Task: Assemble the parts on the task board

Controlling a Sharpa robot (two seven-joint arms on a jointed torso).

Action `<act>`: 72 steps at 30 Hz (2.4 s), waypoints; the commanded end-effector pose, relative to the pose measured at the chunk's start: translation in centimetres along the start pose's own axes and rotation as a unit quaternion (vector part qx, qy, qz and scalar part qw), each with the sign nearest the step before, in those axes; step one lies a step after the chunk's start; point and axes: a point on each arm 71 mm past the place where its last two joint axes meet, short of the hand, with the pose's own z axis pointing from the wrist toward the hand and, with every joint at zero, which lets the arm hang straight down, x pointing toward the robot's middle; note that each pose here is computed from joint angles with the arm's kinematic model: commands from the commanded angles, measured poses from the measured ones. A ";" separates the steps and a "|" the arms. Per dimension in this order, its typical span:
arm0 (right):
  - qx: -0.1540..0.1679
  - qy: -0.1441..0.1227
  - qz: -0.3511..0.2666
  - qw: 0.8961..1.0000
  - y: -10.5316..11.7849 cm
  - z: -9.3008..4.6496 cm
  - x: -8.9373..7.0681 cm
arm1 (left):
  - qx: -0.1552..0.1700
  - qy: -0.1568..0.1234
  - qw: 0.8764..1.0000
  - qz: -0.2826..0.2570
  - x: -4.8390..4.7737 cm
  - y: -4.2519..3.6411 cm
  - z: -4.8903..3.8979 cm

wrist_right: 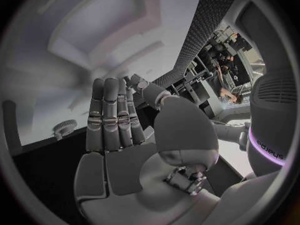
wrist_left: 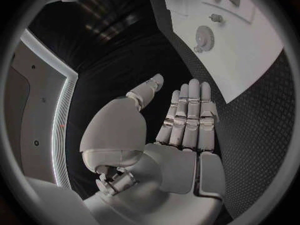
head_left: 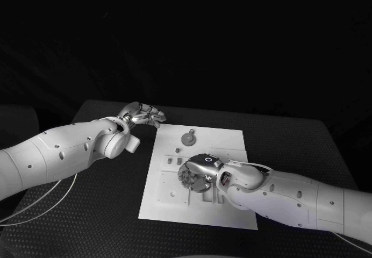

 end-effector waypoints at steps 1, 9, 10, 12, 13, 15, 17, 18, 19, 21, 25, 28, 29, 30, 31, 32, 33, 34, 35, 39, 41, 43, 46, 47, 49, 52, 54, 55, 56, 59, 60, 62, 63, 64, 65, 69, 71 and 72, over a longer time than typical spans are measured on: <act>0.003 -0.013 0.007 1.000 -0.2 -0.1 -0.1 | 0.006 0.004 1.000 -0.003 0.04 -0.25 0.02; 0.009 -0.021 0.010 1.000 -0.5 -0.3 -0.2 | 0.005 0.004 1.000 -0.003 -0.03 -0.22 0.00; 0.010 -0.024 0.009 1.000 -0.6 -0.3 -0.2 | 0.005 0.003 1.000 -0.003 -0.06 -0.20 -0.01; 0.013 -0.028 0.010 0.999 -0.7 -0.5 -0.3 | 0.005 0.003 1.000 -0.003 -0.09 -0.20 -0.03; 0.014 -0.030 0.010 0.999 -0.8 -0.6 -0.4 | 0.005 0.003 1.000 -0.003 -0.08 -0.21 -0.02; 0.018 -0.035 0.010 0.999 -1.0 -0.8 -0.5 | 0.005 0.002 1.000 -0.003 -0.11 -0.20 -0.03; 0.018 -0.038 0.011 0.999 -1.1 -1.0 -0.6 | 0.005 0.002 1.000 -0.003 -0.13 -0.20 -0.02; 0.019 -0.039 0.011 0.999 -1.2 -1.1 -0.7 | 0.005 0.002 1.000 -0.003 -0.12 -0.20 -0.01; 0.020 -0.041 0.013 0.999 -1.3 -1.2 -0.9 | 0.005 0.002 1.000 -0.003 -0.12 -0.20 0.00; 0.021 -0.047 0.019 0.999 -1.4 -1.5 -1.4 | 0.005 0.002 1.000 -0.003 -0.13 -0.20 0.00; 0.027 -0.058 0.032 0.997 -2.0 -2.3 -3.4 | 0.007 0.001 1.000 -0.002 -0.21 -0.19 0.02; 0.036 -0.062 0.039 0.997 -2.8 -3.0 -5.4 | 0.007 -0.001 1.000 -0.002 -0.29 -0.17 0.01; 0.042 -0.058 0.044 0.996 -3.2 -3.3 -6.1 | 0.007 -0.001 1.000 -0.002 -0.30 -0.17 0.01; 0.048 -0.057 0.050 0.996 -3.6 -3.5 -6.8 | 0.007 -0.002 1.000 -0.002 -0.31 -0.17 0.01; 0.052 -0.056 0.050 0.996 -4.0 -3.9 -7.5 | 0.007 -0.002 1.000 -0.002 -0.31 -0.17 0.01; 0.057 -0.049 0.046 0.996 -4.3 -4.2 -8.0 | 0.007 -0.002 1.000 -0.003 -0.31 -0.17 0.01; 0.061 -0.044 0.042 0.996 -4.6 -4.5 -8.6 | 0.007 -0.002 1.000 -0.003 -0.30 -0.17 0.01; 0.064 -0.046 0.038 0.996 -4.9 -4.8 -9.1 | 0.007 -0.001 1.000 -0.003 -0.28 -0.18 0.02; 0.069 -0.043 0.032 0.996 -5.3 -5.1 -9.5 | 0.007 -0.002 1.000 -0.003 -0.29 -0.18 0.02; 0.093 -0.019 0.011 0.995 -6.5 -6.1 -10.1 | 0.008 -0.002 1.000 -0.003 -0.27 -0.19 0.02; 0.104 -0.010 -0.004 0.995 -7.1 -6.4 -10.0 | 0.008 -0.001 1.000 -0.003 -0.28 -0.18 0.03; 0.113 0.002 -0.018 0.993 -7.5 -6.6 -9.9 | 0.007 -0.002 1.000 -0.003 -0.31 -0.17 0.00; 0.117 0.011 -0.030 0.993 -7.7 -6.7 -9.8 | 0.007 -0.002 1.000 -0.003 -0.33 -0.16 0.00; 0.118 0.011 -0.035 0.992 -7.8 -6.7 -9.7 | 0.007 -0.002 1.000 -0.003 -0.34 -0.16 0.00; 0.119 0.015 -0.040 0.992 -7.9 -6.7 -9.5 | 0.007 -0.002 1.000 -0.003 -0.36 -0.15 -0.01; 0.122 0.023 -0.045 0.991 -8.0 -6.7 -9.0 | 0.008 -0.002 1.000 -0.003 -0.39 -0.14 -0.01; 0.123 0.028 -0.046 0.991 -8.1 -6.7 -8.6 | 0.008 -0.003 1.000 -0.003 -0.39 -0.14 -0.01; 0.123 0.031 -0.047 0.991 -8.1 -6.7 -8.3 | 0.008 -0.002 1.000 -0.003 -0.39 -0.14 -0.01; 0.123 0.033 -0.047 0.991 -8.1 -6.7 -8.1 | 0.008 -0.002 1.000 -0.003 -0.39 -0.14 -0.01; 0.124 0.036 -0.050 0.990 -8.1 -6.7 -7.5 | 0.007 -0.002 1.000 -0.003 -0.41 -0.13 -0.02; 0.124 0.038 -0.051 0.990 -8.2 -6.7 -7.2 | 0.007 -0.002 1.000 -0.003 -0.43 -0.12 -0.03; 0.125 0.040 -0.053 0.990 -8.2 -6.7 -6.9 | 0.007 -0.002 1.000 -0.003 -0.44 -0.11 -0.03; 0.124 0.042 -0.054 0.990 -8.2 -6.7 -6.7 | 0.007 -0.003 1.000 -0.003 -0.46 -0.10 -0.04; 0.124 0.042 -0.053 0.990 -8.2 -6.6 -6.6 | 0.007 -0.003 1.000 -0.003 -0.46 -0.10 -0.04; 0.122 0.041 -0.052 0.990 -8.1 -6.6 -6.4 | 0.007 -0.002 1.000 -0.003 -0.47 -0.09 -0.04; 0.117 0.037 -0.049 0.991 -7.8 -6.4 -6.1 | 0.007 -0.002 1.000 -0.003 -0.49 -0.08 -0.05; 0.115 0.039 -0.049 0.991 -7.7 -6.3 -5.9 | 0.007 -0.002 1.000 -0.003 -0.49 -0.08 -0.06; 0.114 0.039 -0.049 0.991 -7.7 -6.2 -5.8 | 0.006 -0.002 1.000 -0.003 -0.50 -0.08 -0.06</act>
